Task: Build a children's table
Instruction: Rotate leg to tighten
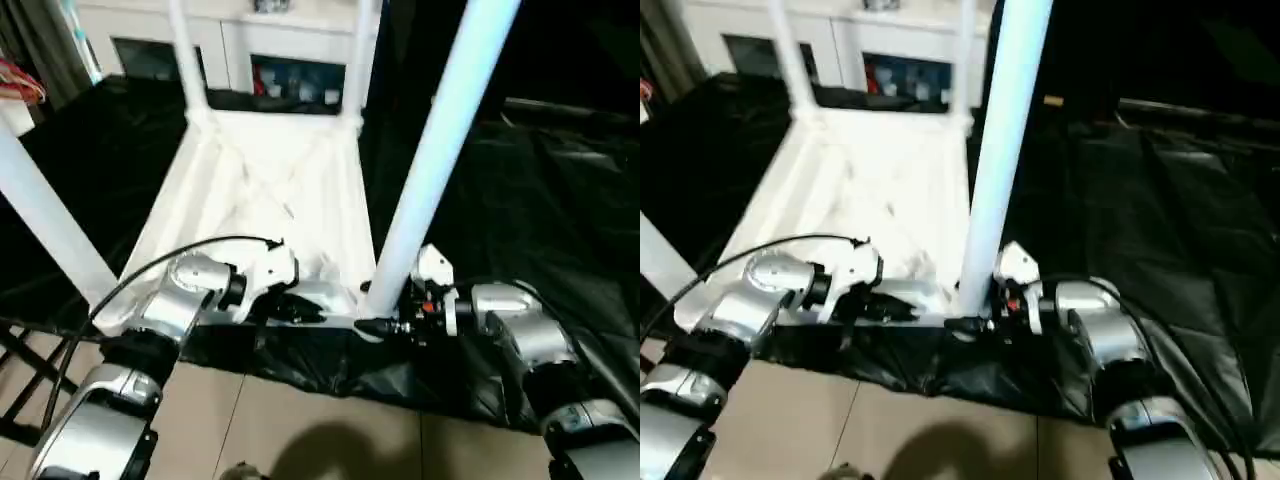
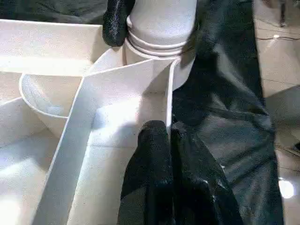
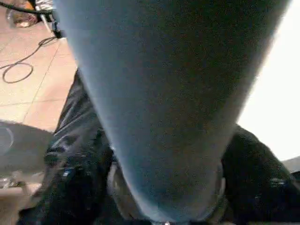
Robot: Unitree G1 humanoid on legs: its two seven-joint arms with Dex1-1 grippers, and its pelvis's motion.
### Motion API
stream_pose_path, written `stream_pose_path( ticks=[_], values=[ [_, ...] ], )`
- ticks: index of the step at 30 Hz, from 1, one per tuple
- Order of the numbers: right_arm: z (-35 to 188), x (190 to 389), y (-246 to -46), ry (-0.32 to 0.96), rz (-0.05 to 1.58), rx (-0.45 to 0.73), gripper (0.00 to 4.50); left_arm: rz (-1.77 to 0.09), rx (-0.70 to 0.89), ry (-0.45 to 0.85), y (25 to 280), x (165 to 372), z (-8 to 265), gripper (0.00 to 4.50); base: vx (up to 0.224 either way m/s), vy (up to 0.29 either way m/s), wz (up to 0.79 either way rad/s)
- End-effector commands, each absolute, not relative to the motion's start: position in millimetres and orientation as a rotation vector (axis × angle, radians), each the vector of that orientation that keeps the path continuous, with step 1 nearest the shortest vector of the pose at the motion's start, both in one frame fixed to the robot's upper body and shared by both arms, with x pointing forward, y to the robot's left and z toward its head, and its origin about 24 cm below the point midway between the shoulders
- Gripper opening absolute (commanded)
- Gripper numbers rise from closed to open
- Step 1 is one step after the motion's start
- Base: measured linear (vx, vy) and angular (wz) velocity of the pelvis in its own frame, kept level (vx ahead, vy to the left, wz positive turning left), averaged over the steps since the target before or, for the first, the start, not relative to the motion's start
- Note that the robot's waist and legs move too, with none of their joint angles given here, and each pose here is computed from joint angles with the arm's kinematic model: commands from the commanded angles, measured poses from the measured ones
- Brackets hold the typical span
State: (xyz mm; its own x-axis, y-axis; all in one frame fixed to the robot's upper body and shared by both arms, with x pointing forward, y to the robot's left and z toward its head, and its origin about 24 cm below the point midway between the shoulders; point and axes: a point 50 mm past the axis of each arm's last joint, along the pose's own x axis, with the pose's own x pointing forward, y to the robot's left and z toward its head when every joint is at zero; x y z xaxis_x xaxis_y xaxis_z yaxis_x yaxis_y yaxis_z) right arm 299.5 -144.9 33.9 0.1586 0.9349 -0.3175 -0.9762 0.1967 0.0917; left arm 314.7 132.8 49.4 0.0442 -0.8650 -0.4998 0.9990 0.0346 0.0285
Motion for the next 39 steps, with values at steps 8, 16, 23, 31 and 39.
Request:
stream_pose_path(
  ticks=[8,16,23,31,39],
  values=[
    [21.9,279.7,-126.4,0.399,1.537,-0.124,2.62,-1.475,0.416,0.358,130.9,315.8,53.5,0.0,0.0,0.0,0.0],
    [19.8,275.1,-125.2,0.415,1.544,-0.105,2.61,-1.484,0.407,0.366,130.9,313.3,51.4,0.0,0.0,0.0,0.0],
    [18.0,280.9,-118.8,0.365,1.395,0.005,2.6,-1.412,0.388,0.332,122.2,317.1,50.8,0.0,0.0,0.0,0.0],
    [9.2,292.7,-94.1,0.31,1.127,0.132,2.55,-1.276,0.38,0.273,89.6,325.7,50.2,0.0,0.0,0.0,0.0],
    [-4.1,315.9,-62.1,0.359,0.678,0.114,2.54,-1.143,0.362,0.221,51.0,328.0,48.6,0.0,0.0,0.0,0.0]
  ],
)
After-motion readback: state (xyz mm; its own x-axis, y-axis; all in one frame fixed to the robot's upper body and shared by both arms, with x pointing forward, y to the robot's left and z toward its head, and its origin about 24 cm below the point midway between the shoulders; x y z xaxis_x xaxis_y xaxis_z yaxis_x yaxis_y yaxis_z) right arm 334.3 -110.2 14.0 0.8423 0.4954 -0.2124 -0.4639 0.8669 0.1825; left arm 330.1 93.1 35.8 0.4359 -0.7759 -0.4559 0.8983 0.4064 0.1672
